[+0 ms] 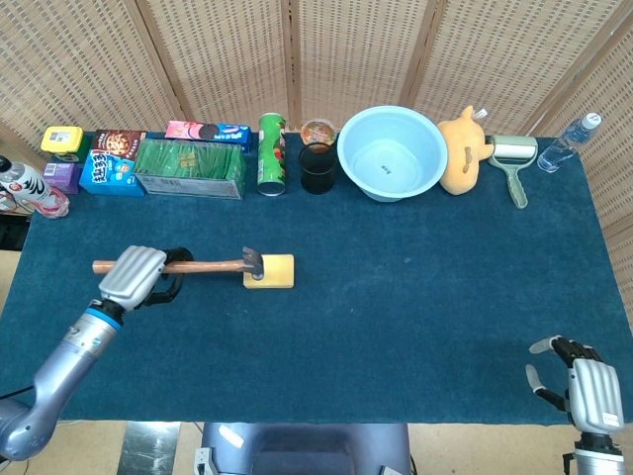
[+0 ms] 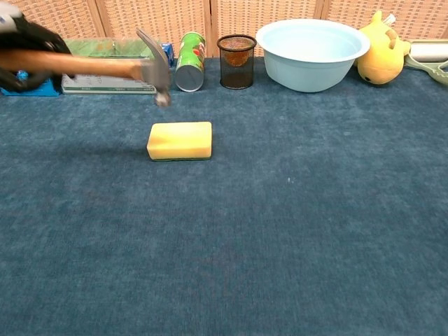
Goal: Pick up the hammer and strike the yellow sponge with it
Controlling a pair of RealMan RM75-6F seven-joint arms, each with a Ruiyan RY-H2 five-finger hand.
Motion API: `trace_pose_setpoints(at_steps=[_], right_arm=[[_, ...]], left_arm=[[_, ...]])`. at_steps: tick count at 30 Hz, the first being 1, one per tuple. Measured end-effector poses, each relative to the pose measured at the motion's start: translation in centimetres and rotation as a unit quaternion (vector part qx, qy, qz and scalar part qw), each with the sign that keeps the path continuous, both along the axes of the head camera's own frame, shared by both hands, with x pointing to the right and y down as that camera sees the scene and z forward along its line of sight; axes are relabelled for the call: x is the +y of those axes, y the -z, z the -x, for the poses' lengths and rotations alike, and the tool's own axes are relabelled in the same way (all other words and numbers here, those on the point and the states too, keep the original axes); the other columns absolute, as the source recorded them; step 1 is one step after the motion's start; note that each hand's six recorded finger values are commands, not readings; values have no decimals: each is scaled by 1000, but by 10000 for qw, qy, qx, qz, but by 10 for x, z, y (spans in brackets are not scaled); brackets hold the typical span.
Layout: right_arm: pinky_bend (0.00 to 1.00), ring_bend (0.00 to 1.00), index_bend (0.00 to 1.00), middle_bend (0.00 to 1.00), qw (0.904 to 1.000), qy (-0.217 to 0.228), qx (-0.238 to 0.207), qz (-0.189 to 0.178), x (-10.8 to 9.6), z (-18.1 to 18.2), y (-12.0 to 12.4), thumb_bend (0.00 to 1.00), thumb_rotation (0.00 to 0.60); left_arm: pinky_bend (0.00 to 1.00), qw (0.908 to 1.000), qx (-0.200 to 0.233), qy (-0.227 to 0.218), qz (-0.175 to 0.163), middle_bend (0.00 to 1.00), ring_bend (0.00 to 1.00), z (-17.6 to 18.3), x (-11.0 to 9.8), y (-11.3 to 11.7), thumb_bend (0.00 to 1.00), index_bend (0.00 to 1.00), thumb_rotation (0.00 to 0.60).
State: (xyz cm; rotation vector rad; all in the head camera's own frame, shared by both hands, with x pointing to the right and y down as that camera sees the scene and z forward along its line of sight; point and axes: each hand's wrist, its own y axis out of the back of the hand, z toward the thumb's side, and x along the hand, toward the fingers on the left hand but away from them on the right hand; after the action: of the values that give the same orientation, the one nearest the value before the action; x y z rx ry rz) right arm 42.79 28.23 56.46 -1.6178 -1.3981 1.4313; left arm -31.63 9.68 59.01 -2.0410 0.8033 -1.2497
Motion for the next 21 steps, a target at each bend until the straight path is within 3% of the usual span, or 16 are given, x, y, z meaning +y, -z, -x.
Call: trace_pose_setpoints(at_steps=[5, 9, 21], right_arm=[[357, 426, 472, 460, 10000, 31, -44, 16, -1, 2, -2, 368, 600], [357, 427, 472, 460, 10000, 31, -41, -9, 0, 1, -1, 370, 600], [357, 426, 471, 460, 9999, -91, -2, -50, 5, -7, 3, 370, 600]], left_arm=[[700, 9992, -265, 21, -310, 488, 572, 12, -14, 20, 713, 495, 600], [700, 9983, -163, 218, -510, 488, 572, 14, -17, 23, 703, 495, 600], [702, 9992, -371, 87, 146, 488, 572, 4, -1, -33, 699, 495, 600]])
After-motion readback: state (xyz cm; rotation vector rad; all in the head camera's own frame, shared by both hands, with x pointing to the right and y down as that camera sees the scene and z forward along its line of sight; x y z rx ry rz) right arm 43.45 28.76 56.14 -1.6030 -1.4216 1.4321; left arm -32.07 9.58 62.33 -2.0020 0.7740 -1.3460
